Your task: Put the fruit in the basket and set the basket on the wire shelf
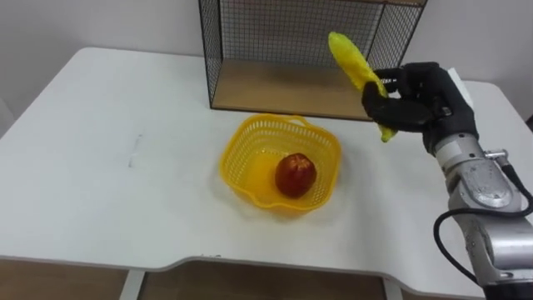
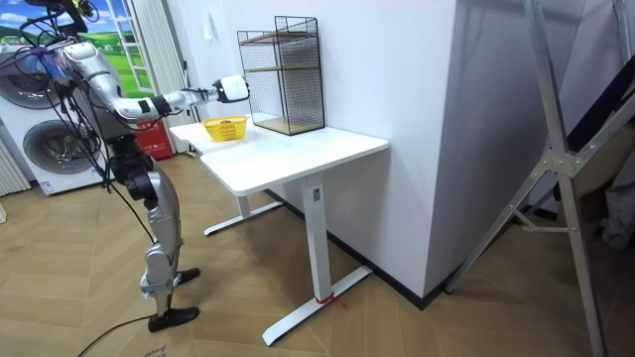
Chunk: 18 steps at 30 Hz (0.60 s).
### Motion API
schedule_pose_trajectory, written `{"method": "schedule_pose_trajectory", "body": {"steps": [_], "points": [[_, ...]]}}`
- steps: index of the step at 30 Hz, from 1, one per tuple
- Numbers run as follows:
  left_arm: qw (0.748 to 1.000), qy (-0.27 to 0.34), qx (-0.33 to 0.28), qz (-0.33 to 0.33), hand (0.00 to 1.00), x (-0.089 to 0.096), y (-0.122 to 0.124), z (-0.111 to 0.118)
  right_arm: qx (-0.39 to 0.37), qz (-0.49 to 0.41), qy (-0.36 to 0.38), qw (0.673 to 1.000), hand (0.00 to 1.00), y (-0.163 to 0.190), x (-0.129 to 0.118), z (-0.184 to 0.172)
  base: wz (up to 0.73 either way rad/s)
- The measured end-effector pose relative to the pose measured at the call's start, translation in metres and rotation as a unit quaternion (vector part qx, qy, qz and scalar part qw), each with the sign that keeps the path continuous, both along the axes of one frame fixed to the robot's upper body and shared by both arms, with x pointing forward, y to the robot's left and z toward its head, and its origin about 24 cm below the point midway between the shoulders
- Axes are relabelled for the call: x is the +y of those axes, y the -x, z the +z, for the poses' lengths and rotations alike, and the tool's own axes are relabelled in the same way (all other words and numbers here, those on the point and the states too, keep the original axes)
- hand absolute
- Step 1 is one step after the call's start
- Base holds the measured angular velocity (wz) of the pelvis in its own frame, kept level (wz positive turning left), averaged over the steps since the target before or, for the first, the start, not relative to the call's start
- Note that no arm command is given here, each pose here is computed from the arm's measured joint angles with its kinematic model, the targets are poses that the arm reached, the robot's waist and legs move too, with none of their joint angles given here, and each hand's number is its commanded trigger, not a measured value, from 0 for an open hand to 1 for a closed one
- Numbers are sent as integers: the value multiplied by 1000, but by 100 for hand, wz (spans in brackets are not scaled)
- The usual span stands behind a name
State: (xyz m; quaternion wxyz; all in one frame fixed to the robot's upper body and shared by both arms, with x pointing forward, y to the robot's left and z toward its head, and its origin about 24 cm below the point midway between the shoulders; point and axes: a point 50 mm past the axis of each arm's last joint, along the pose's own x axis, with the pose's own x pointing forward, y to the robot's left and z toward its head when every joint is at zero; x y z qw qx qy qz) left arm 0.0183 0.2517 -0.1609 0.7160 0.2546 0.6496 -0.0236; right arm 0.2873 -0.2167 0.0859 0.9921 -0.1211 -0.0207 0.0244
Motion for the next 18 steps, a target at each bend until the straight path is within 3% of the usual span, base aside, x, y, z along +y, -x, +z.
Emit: {"method": "schedule_pose_trajectory", "body": {"steps": [5, 18], "points": [[1000, 1, -2, -1, 0, 0, 0, 0, 6, 66, 7, 998, 100, 1, 18, 0, 1], [1000, 1, -12, -10, 0, 0, -9, 1, 28, 133, 51, 989, 100, 3, 28, -4, 7]]}}
